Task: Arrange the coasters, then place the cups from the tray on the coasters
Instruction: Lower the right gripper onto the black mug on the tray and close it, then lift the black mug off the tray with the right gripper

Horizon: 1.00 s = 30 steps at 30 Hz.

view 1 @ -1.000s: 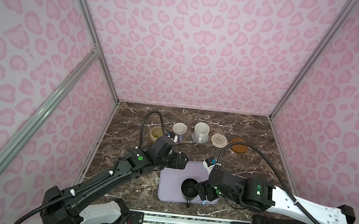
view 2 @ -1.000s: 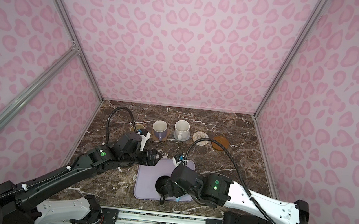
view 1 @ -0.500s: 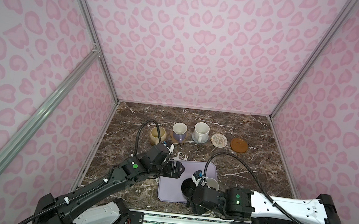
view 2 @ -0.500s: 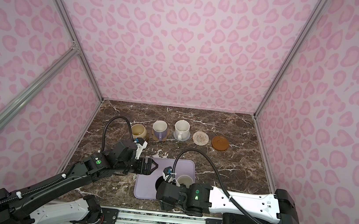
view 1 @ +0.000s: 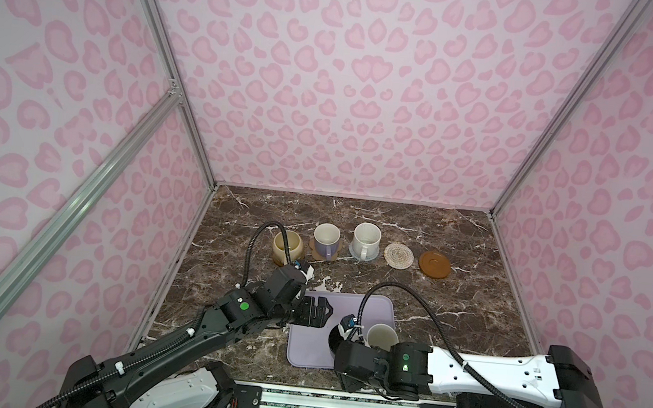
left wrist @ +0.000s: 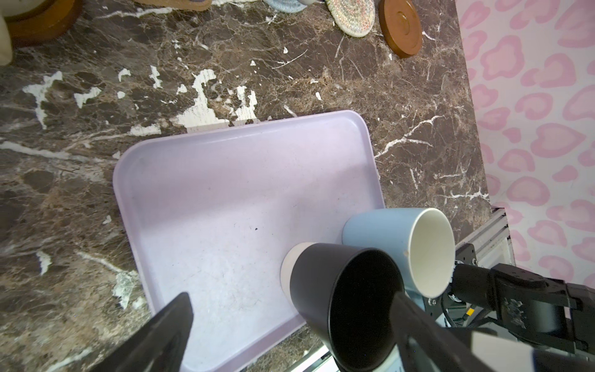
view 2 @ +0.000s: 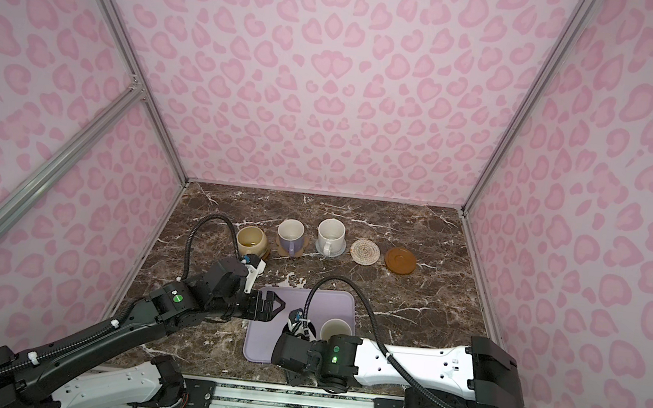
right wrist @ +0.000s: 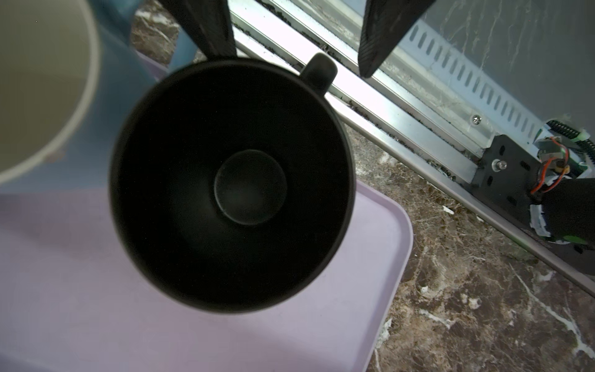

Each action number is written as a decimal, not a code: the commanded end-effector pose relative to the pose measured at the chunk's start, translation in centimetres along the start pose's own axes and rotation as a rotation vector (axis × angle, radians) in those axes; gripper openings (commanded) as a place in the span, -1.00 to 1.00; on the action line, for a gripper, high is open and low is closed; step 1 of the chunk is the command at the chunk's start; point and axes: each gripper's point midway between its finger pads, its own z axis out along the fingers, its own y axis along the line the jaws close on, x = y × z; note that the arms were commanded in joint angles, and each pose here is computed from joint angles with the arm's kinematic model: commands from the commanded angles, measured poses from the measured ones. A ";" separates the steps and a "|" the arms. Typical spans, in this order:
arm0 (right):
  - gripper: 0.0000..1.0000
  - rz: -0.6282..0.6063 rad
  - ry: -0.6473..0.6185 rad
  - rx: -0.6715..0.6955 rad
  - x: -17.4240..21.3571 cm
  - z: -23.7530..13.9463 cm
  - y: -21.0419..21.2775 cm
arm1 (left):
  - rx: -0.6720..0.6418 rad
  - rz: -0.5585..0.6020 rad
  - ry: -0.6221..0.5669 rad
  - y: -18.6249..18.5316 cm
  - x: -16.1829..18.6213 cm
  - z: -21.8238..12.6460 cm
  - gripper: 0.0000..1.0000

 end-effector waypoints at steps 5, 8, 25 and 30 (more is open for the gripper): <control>0.09 0.034 -0.030 0.110 -1.0 1.2 -1.9 | -0.042 -0.017 -0.014 1.1 0.1 0.1 0.95; 0.00 0.041 -0.041 0.115 -1.5 1.6 -2.2 | -0.056 -0.027 -0.017 1.5 0.2 0.3 0.94; -0.25 -0.002 -0.048 0.232 -3.3 3.2 -3.4 | -0.062 -0.067 -0.036 2.9 0.8 0.3 0.94; -0.28 -0.018 -0.039 0.241 -3.4 3.8 -3.1 | -0.059 -0.065 -0.044 2.9 0.6 0.2 0.94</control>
